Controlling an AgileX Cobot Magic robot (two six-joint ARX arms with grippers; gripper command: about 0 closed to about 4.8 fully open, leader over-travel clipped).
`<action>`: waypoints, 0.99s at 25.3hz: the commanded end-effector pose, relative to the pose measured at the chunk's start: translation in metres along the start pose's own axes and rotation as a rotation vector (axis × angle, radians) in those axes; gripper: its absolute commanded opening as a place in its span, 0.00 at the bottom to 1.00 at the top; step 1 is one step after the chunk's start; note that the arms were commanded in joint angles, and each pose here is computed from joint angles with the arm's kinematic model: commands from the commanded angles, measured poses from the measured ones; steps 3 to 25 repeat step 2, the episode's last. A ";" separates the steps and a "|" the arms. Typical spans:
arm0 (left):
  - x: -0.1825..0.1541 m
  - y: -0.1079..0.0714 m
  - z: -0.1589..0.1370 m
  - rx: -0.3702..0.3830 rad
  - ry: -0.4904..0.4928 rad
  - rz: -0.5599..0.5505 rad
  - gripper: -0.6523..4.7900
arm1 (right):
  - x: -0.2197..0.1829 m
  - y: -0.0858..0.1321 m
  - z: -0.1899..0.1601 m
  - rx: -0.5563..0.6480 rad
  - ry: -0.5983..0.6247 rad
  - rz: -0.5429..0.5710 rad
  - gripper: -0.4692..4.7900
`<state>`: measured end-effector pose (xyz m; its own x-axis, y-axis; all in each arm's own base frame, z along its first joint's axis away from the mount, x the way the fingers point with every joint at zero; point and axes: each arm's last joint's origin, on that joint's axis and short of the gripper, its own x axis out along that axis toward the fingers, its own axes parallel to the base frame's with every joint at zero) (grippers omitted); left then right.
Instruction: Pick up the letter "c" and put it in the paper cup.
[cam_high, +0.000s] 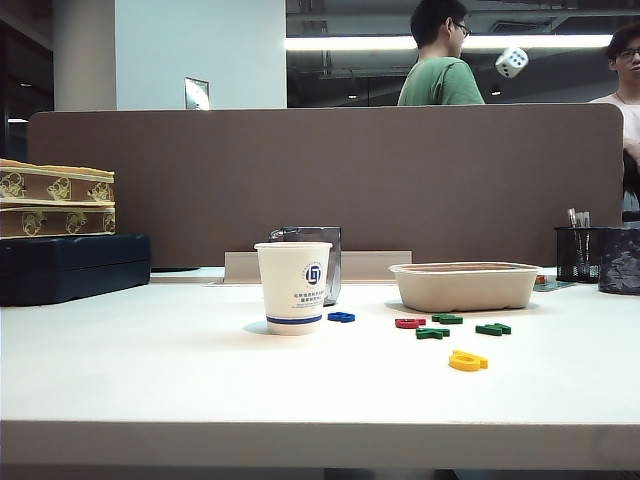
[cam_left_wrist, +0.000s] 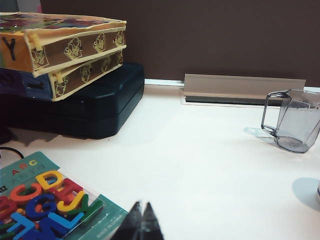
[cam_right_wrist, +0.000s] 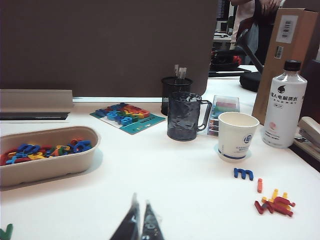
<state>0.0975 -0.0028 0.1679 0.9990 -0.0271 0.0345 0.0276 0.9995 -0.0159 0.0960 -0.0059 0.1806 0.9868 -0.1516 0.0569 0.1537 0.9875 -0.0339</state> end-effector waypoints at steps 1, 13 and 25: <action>0.000 0.000 0.002 0.004 -0.009 -0.007 0.11 | -0.002 -0.001 0.004 0.010 -0.042 -0.004 0.11; 0.000 0.000 0.002 0.004 -0.009 -0.007 0.11 | -0.002 -0.001 0.004 0.010 -0.043 -0.004 0.11; 0.000 0.000 0.002 0.004 -0.009 -0.007 0.11 | -0.002 -0.001 0.004 0.010 -0.043 -0.004 0.11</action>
